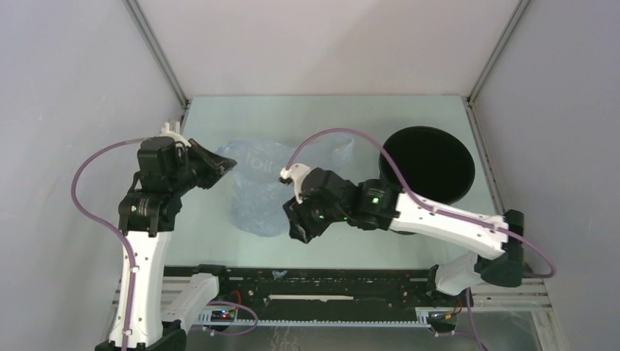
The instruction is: Put the trash bags into the trash bin
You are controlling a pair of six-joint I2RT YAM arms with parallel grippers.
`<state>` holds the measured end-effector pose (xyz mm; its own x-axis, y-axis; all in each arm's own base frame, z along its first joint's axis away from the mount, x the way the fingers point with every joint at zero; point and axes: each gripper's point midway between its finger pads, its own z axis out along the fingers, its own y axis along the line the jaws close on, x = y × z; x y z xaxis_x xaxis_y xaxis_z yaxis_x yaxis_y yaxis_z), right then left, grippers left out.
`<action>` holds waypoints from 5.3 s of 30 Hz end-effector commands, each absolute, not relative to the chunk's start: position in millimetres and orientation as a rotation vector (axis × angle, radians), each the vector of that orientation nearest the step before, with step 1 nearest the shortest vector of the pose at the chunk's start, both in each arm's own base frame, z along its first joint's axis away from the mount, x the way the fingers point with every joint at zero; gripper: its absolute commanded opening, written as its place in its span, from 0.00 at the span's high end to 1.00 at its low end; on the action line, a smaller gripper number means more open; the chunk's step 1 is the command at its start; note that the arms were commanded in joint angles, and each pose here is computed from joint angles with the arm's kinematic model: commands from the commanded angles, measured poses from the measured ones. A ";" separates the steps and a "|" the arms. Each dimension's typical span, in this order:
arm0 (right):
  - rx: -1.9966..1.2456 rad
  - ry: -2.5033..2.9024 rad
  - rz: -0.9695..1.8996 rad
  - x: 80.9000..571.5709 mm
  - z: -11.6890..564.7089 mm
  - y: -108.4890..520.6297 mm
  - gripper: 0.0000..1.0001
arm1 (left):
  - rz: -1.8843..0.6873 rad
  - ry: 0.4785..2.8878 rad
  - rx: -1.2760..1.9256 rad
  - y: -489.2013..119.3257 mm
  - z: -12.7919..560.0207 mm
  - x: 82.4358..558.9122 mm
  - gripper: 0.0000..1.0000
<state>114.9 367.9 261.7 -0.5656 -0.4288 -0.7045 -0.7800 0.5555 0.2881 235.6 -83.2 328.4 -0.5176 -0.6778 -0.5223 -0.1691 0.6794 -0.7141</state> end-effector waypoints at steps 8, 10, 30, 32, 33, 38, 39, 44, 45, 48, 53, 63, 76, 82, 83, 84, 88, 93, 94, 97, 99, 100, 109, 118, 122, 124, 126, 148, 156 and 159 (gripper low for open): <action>-0.627 2.432 0.849 118.8 199.6 433.2 0.45 | -0.627 2.054 -0.726 -69.7 316.8 237.3 1.00; -0.494 2.488 0.788 118.7 182.4 439.4 0.46 | -0.569 2.082 -0.774 -64.3 308.0 236.2 1.00; 0.060 2.627 0.425 81.4 54.7 445.1 0.48 | -0.398 2.170 -0.841 -62.7 283.8 219.6 1.00; 0.105 2.651 0.393 77.4 46.6 436.7 0.48 | -0.388 2.161 -0.835 -61.0 286.3 219.1 1.00; 0.109 2.658 0.400 75.4 43.8 436.7 0.48 | -0.378 2.156 -0.833 -59.4 287.4 218.7 1.00; 0.113 2.671 0.412 65.9 38.0 440.2 0.49 | -0.375 2.155 -0.830 -59.5 288.1 219.0 1.00; 0.124 2.674 0.401 65.5 35.2 439.1 0.49 | -0.379 2.156 -0.830 -60.1 287.8 219.4 1.00; 0.159 2.665 0.371 66.1 20.3 438.9 0.49 | -0.388 2.151 -0.821 -60.7 289.8 218.8 1.00; 0.175 2.662 0.360 67.0 17.0 437.8 0.49 | -0.389 2.151 -0.818 -60.7 289.8 218.3 1.00; 0.209 2.647 0.336 71.9 12.0 434.9 0.49 | -0.394 2.147 -0.810 -60.4 290.8 216.1 1.00; 0.220 2.644 0.322 74.8 3.4 437.6 0.52 | -0.395 2.142 -0.797 -59.4 292.2 213.4 1.00; 0.124 2.592 0.384 83.9 25.5 453.8 0.85 | -0.380 2.137 -0.781 -55.9 290.3 208.6 1.00; -0.569 2.337 0.628 49.7 196.5 411.8 1.00 | -0.445 2.111 -0.533 -66.4 298.7 202.6 1.00; -0.470 2.151 0.824 104.0 301.7 396.9 1.00 | -0.597 2.034 -0.385 -88.6 310.8 203.8 1.00; -0.445 2.137 0.828 118.9 311.0 396.0 1.00 | -0.646 2.016 -0.365 -95.1 312.3 203.6 1.00; -0.438 2.120 0.826 132.2 318.4 395.6 1.00 | -0.690 1.995 -0.348 -100.9 314.3 203.6 1.00; -0.360 2.103 0.796 185.1 338.5 392.1 1.00 | -0.820 1.923 -0.324 -114.6 324.9 199.6 1.00; -0.376 2.147 0.761 236.7 327.1 400.5 0.98 | -0.829 1.878 -0.288 -115.2 332.8 198.9 1.00; -0.407 2.162 0.767 241.4 321.2 406.1 0.93 | -0.829 1.870 -0.279 -115.5 335.1 199.1 1.00; -0.449 2.260 0.742 249.7 290.5 419.4 0.77 | -0.830 1.849 -0.273 -115.3 340.6 201.0 1.00; -0.469 2.323 0.693 254.1 270.1 421.5 0.68 | -0.840 1.848 -0.275 -116.8 340.4 201.7 1.00; -0.483 2.354 0.674 255.8 263.7 421.1 0.64 | -0.852 1.847 -0.273 -118.4 339.8 201.6 1.00; -0.495 2.212 0.715 260.6 351.2 371.5 0.25 | -0.872 1.832 -0.262 -120.8 339.0 200.9 1.00; -0.366 2.177 0.577 252.8 386.8 278.4 0.17 | -0.857 1.841 -0.263 -120.1 346.1 203.6 1.00; -0.147 2.225 0.298 264.6 372.5 185.9 0.17 | -0.775 1.877 -0.366 -104.9 340.9 204.8 1.00; -0.117 2.246 0.242 257.2 361.5 157.2 0.17 | -0.762 1.867 -0.395 -100.7 344.5 205.3 1.00; -0.144 2.285 0.226 248.9 346.5 146.8 0.18 | -0.753 1.858 -0.419 -97.7 350.7 205.9 1.00; -0.612 2.320 0.276 227.0 260.6 226.6 0.82 | -0.486 1.586 -0.562 -27.4 446.9 188.8 1.00; -0.748 2.295 0.556 207.3 263.3 316.2 0.98 | -0.419 1.416 -0.534 2.1 510.3 151.6 1.00; -0.804 2.275 0.629 200.9 264.5 345.9 0.98 | -0.435 1.339 -0.520 8.2 537.0 136.3 1.00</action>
